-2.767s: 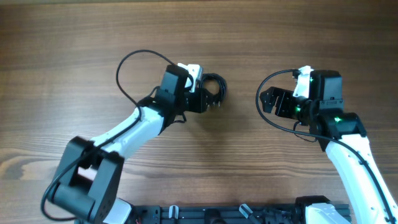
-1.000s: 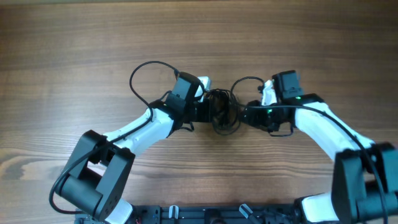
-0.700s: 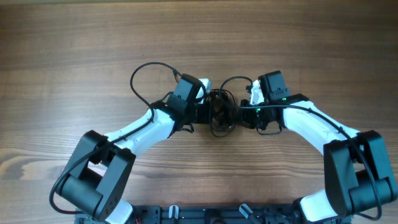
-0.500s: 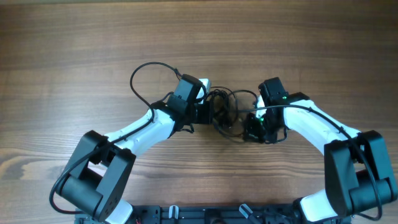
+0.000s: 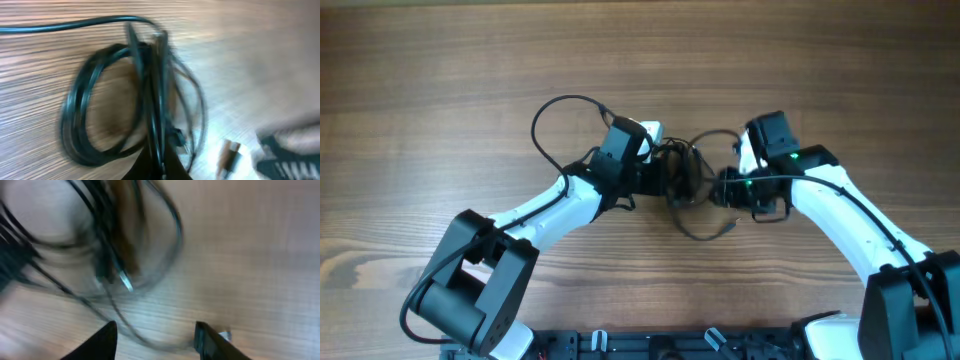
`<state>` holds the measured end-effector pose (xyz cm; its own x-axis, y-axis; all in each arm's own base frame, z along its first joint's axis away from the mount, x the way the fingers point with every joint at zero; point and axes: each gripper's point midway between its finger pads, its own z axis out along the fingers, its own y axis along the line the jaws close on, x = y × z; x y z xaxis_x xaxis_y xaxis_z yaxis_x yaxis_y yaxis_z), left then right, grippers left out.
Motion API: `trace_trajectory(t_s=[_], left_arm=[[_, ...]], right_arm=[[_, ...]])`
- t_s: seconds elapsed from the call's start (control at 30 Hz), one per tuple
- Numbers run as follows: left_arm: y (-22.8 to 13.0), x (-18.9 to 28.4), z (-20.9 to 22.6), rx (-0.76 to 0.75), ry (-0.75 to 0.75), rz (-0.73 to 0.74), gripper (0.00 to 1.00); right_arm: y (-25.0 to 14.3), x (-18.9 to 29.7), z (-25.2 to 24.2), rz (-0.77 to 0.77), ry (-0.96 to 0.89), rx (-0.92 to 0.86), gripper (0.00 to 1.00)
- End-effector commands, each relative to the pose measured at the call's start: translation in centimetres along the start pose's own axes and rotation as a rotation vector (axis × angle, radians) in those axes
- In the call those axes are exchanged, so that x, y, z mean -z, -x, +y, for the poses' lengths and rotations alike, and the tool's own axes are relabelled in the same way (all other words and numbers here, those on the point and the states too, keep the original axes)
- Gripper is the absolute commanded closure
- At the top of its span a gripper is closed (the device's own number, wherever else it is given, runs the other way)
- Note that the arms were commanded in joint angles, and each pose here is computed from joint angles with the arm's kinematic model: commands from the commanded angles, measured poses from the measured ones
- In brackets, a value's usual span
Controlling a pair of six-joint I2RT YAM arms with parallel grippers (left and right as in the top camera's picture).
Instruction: Untangle cables
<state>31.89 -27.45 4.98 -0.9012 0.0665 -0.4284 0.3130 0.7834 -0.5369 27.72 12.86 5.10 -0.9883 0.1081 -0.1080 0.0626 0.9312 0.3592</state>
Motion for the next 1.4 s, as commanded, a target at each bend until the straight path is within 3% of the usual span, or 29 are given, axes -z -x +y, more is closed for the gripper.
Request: trace_trajectory(t_s=[0.0, 0.07, 0.17, 0.43, 0.6, 0.63, 0.67, 0.73, 0.77, 0.87, 0.97, 1.1, 1.3, 1.37], left_arm=[[-0.2, 1.4, -4.3, -0.133, -0.243, 0.037, 0.96], [0.2, 2.6, -5.0, -0.154, -0.309, 0.031, 0.96], [0.7, 4.9, -6.2, -0.176, -0.447, 0.033, 0.96], [-0.8, 7.0, -9.0, -0.217, -0.662, 0.103, 0.96], [-0.8, 7.4, -9.5, -0.229, -0.699, 0.105, 0.96], [-0.2, 6.9, -8.7, -0.22, -0.642, 0.08, 0.95], [0.6, 5.9, -6.9, -0.199, -0.531, 0.045, 0.87], [1.6, 4.3, -3.3, -0.15, -0.31, -0.002, 0.51], [1.7, 3.9, -1.7, -0.132, -0.22, -0.01, 0.41], [1.7, 3.5, 3.3, -0.076, 0.058, -0.027, 0.4], [2.1, 4.3, 8.0, 0.048, 0.321, -0.081, 0.38], [2.8, 5.8, 11.2, 0.199, 0.51, -0.181, 0.36], [7.0, 6.5, 10.7, 0.229, 0.453, -0.359, 0.28], [9.5, 6.6, 9.1, 0.216, 0.315, -0.424, 0.19]], right_arm=[[4.0, 1.2, 1.3, -0.168, 0.029, 0.071, 0.48], [5.9, 1.7, 2.3, -0.248, 0.061, 0.099, 0.44], [5.8, 1.7, 3.5, -0.244, 0.121, 0.193, 0.27], [6.7, 2.4, 5.8, -0.284, 0.235, 0.233, 0.29], [6.2, 3.2, 8.2, -0.265, 0.372, 0.273, 0.39], [5.8, 3.1, 8.2, -0.249, 0.375, 0.269, 0.39], [5.4, 2.7, 7.6, -0.228, 0.349, 0.252, 0.39], [5.1, 1.9, 5.2, -0.211, 0.225, 0.203, 0.42], [4.9, 1.6, 4.0, -0.203, 0.162, 0.182, 0.42], [4.3, 1.2, 0.1, -0.188, -0.037, 0.055, 0.41], [4.0, 1.2, -1.1, -0.182, -0.097, 0.017, 0.41], [3.7, 1.2, -1.6, -0.174, -0.125, 0.008, 0.41], [3.4, 1.3, -2.5, -0.169, -0.17, -0.024, 0.42], [3.4, 1.3, -2.5, -0.169, -0.17, -0.024, 0.41]])
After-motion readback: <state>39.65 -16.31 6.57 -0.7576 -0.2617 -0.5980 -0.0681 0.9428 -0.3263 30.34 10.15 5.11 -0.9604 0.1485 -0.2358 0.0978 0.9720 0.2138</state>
